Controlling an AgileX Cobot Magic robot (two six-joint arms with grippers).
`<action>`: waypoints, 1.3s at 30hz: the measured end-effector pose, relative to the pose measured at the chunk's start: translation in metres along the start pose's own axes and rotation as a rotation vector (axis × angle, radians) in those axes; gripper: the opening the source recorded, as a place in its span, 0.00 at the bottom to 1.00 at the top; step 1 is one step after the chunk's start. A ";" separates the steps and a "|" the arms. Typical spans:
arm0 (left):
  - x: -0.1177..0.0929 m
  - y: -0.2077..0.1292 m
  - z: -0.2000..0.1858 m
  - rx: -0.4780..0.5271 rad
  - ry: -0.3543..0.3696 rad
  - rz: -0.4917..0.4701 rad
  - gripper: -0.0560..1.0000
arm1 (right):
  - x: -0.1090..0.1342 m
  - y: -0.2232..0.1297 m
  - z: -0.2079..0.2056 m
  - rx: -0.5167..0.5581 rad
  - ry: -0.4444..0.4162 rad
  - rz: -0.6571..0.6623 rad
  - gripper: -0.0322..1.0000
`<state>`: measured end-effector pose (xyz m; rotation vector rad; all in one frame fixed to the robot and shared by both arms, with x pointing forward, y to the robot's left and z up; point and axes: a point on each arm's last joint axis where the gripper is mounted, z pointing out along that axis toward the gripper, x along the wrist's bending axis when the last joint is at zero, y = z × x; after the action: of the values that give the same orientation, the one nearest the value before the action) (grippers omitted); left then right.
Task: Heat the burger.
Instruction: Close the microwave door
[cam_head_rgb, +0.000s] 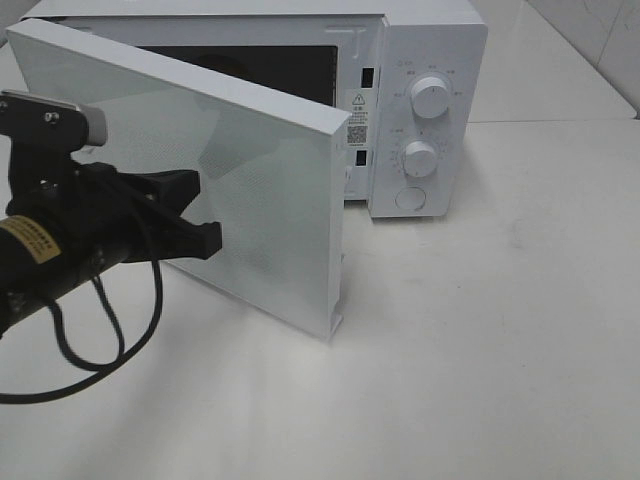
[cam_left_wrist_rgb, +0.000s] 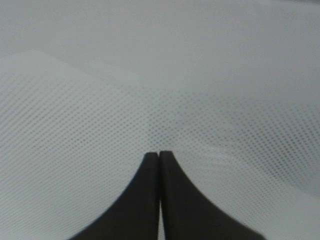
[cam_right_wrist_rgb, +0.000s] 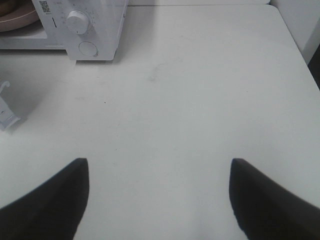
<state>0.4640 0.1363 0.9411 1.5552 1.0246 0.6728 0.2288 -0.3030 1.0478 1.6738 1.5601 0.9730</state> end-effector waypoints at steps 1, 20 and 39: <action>-0.006 0.002 0.008 -0.008 -0.005 0.000 0.05 | 0.000 0.000 0.000 0.000 0.000 0.000 0.76; -0.045 0.031 0.081 -0.060 0.005 -0.016 0.05 | 0.000 0.000 0.000 0.000 -0.001 0.000 0.76; -0.064 0.045 0.135 -0.053 0.030 -0.010 0.05 | 0.000 0.000 0.000 0.000 -0.001 0.000 0.76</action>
<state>0.5598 0.0147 0.9591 1.4974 1.0285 0.7125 0.2288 -0.3030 1.0478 1.6735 1.5597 0.9720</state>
